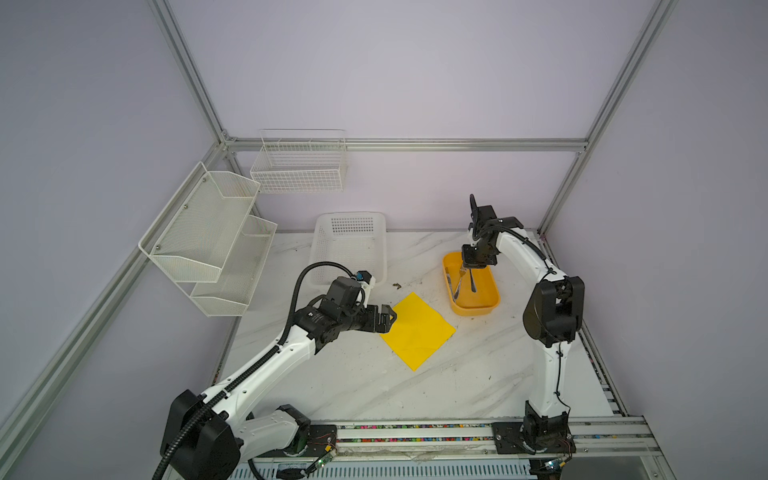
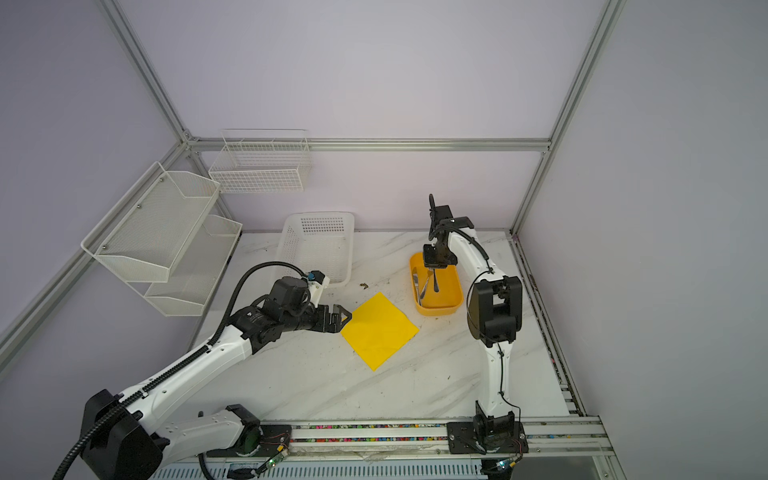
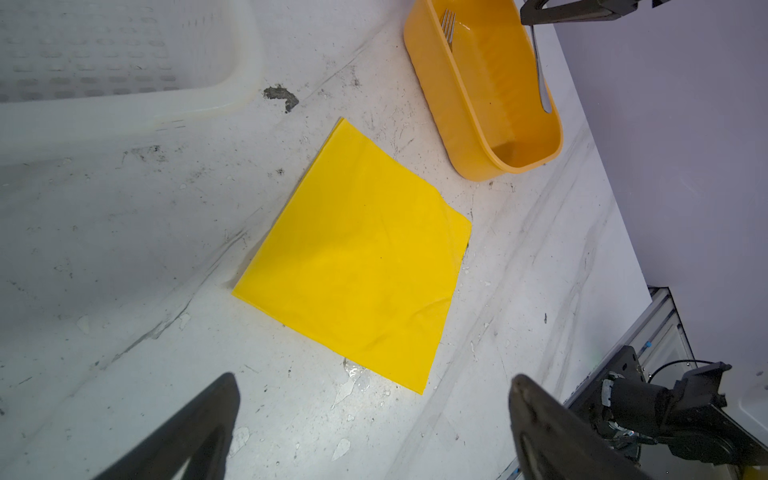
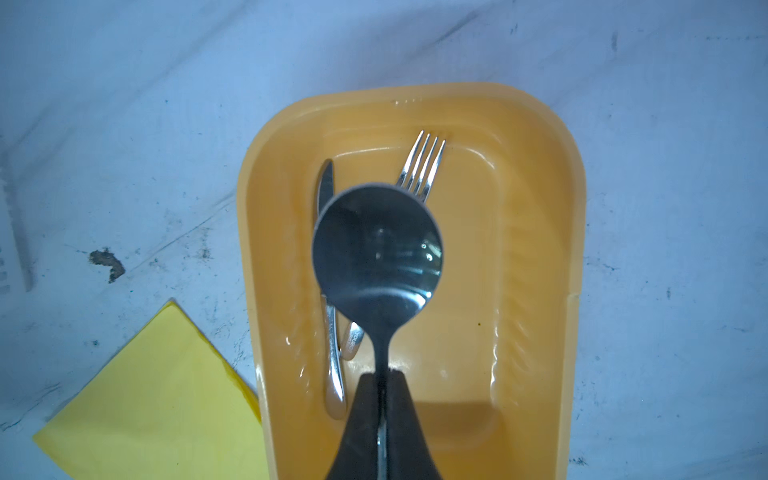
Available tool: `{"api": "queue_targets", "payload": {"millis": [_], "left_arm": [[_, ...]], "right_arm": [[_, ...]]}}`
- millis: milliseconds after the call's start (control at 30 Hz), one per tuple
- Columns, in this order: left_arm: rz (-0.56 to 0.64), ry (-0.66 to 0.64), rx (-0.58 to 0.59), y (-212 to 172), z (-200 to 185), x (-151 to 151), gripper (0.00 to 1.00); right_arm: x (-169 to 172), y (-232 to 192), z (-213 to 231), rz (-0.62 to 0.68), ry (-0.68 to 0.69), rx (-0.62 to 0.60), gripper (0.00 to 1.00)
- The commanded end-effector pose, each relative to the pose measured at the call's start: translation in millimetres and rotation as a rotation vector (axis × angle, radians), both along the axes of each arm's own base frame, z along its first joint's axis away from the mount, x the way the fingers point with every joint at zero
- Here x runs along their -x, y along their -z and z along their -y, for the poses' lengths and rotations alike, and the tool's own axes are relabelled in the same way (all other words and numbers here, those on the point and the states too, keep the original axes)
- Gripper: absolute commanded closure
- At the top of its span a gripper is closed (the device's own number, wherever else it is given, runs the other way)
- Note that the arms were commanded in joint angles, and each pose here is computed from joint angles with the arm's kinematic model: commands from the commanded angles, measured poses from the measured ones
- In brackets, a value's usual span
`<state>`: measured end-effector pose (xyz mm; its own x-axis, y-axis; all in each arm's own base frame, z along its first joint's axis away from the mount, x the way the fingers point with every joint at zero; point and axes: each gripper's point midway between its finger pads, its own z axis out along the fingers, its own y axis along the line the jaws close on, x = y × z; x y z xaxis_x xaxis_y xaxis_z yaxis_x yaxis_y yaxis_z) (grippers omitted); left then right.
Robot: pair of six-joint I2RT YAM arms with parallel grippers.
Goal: Place the utensils on the paper napkin and roll it up
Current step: 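Lift the spoon with the right gripper and carry it over the napkin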
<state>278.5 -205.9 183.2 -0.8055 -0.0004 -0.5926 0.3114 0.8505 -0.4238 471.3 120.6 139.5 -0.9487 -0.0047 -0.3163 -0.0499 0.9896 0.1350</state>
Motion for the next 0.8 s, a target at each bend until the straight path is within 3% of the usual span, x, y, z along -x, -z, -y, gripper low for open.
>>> {"api": "queue_targets", "payload": {"millis": [0,133,333,533,767], "left_arm": [[0.058,-0.037,-0.015,-4,-10,-3,0.0],[0.092,-0.079,-0.033,-7,-18,-6,0.0],[0.126,-0.128,-0.042,-10,-28,-7,0.0],[0.154,-0.202,-0.058,-12,-44,-6,0.0],[0.192,-0.239,-0.071,-13,-59,1,0.0]], "right_arm": [[21,-22,-14,-0.007,0.017,-0.094,0.97],[37,-23,-48,-0.009,-0.001,-0.177,0.97],[71,-4,-121,-0.047,-0.069,-0.217,0.96],[100,29,-178,-0.079,-0.053,-0.245,0.96],[125,62,-210,-0.112,-0.014,-0.22,0.96]]}}
